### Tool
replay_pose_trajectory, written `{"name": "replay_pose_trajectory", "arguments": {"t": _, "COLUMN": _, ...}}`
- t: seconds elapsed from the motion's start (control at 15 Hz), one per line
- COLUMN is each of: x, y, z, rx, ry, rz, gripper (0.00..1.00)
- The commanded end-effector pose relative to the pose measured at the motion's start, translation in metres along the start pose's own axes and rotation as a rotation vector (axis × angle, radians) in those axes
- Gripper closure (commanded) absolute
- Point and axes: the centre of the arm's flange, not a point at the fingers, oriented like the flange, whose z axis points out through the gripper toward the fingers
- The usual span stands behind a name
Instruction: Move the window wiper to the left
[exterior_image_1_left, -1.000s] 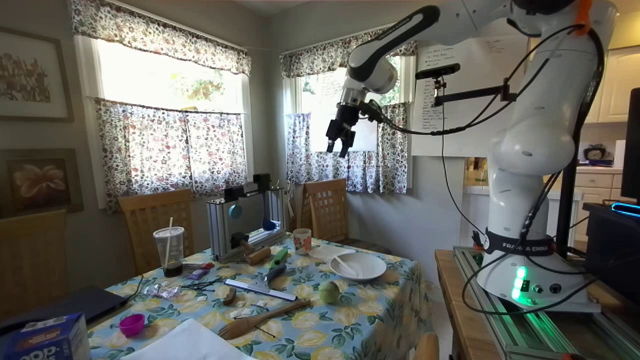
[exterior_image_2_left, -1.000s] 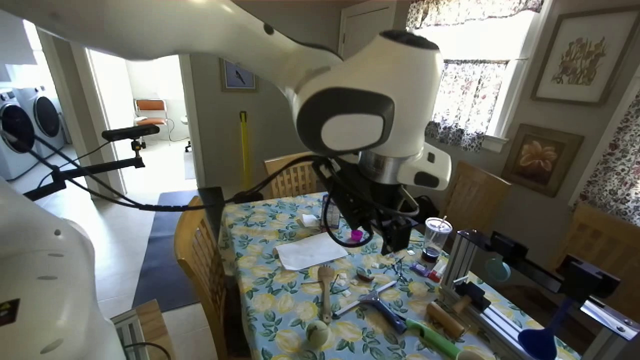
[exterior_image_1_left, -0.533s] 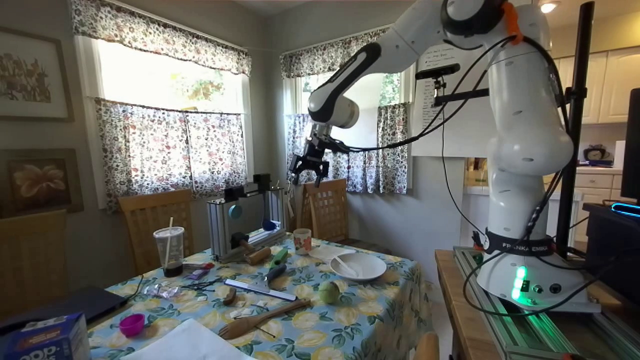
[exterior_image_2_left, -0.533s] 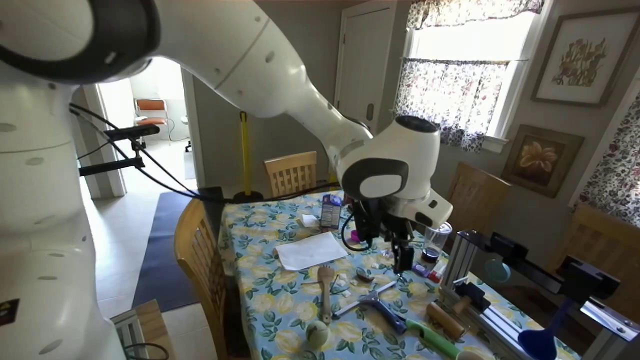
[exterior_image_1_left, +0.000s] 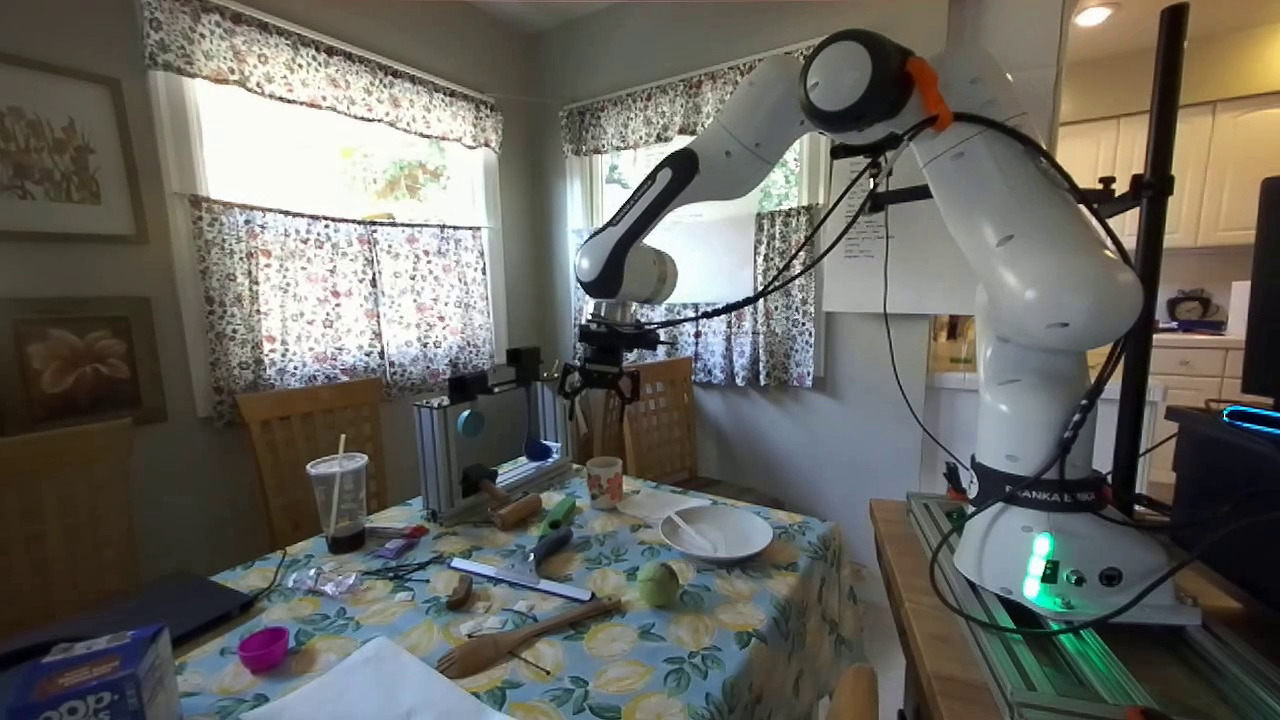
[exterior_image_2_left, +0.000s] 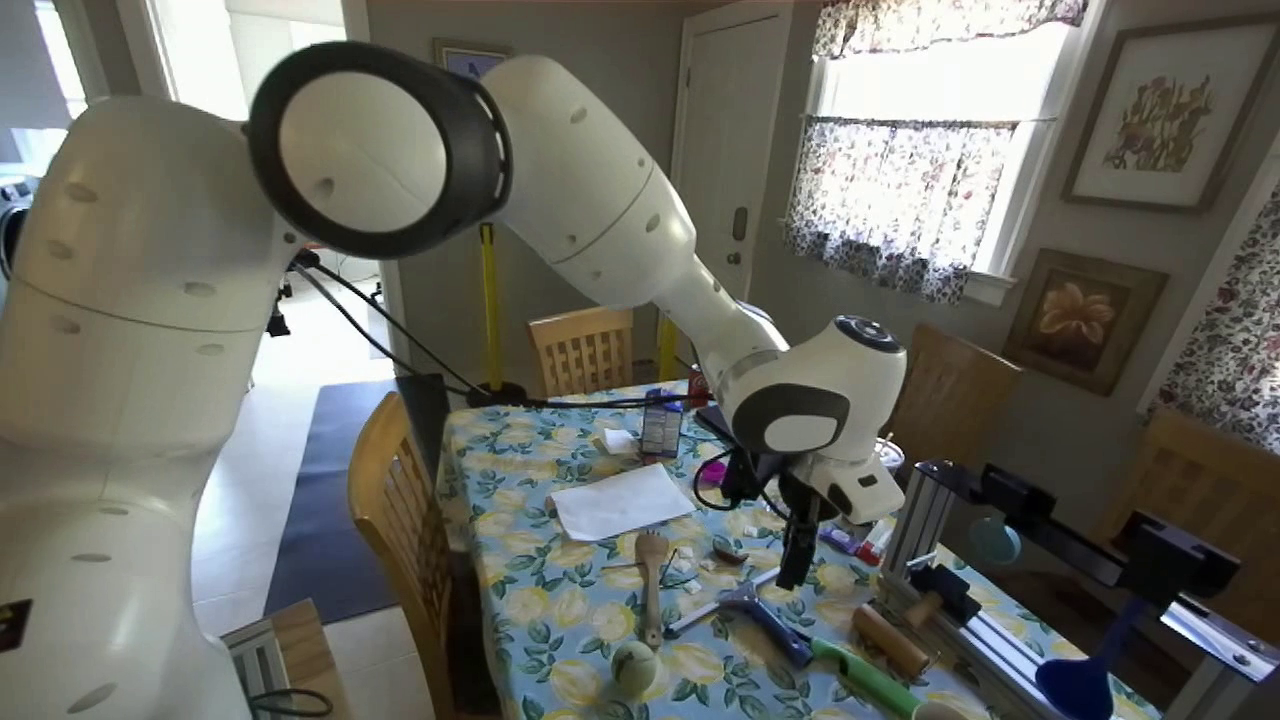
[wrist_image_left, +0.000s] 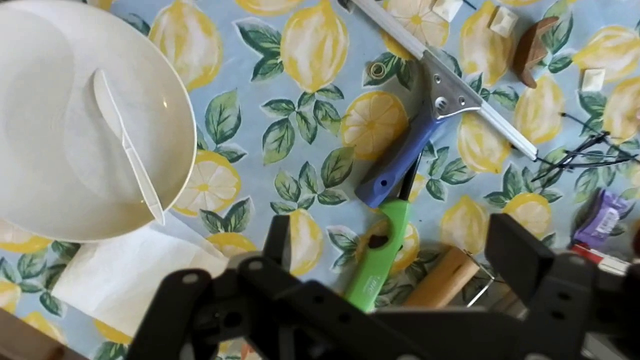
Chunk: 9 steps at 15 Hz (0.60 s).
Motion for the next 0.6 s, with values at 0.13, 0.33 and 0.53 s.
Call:
{"name": "replay_pose_trajectory", "arguments": {"t": 0.13, "x": 0.004, "y": -0.001, "z": 0.018, "rx": -0.005, "ry": -0.021, "rz": 0.107, "gripper": 0.0}}
{"name": "replay_pose_trajectory", "arguments": {"t": 0.33, "x": 0.004, "y": -0.001, "z": 0.018, "rx": -0.005, "ry": -0.021, "rz": 0.105, "gripper": 0.0}}
{"name": "replay_pose_trajectory", "arguments": {"t": 0.53, "x": 0.01, "y": -0.003, "z": 0.028, "rx": -0.02, "ry": -0.019, "rz": 0.14, "gripper": 0.0}}
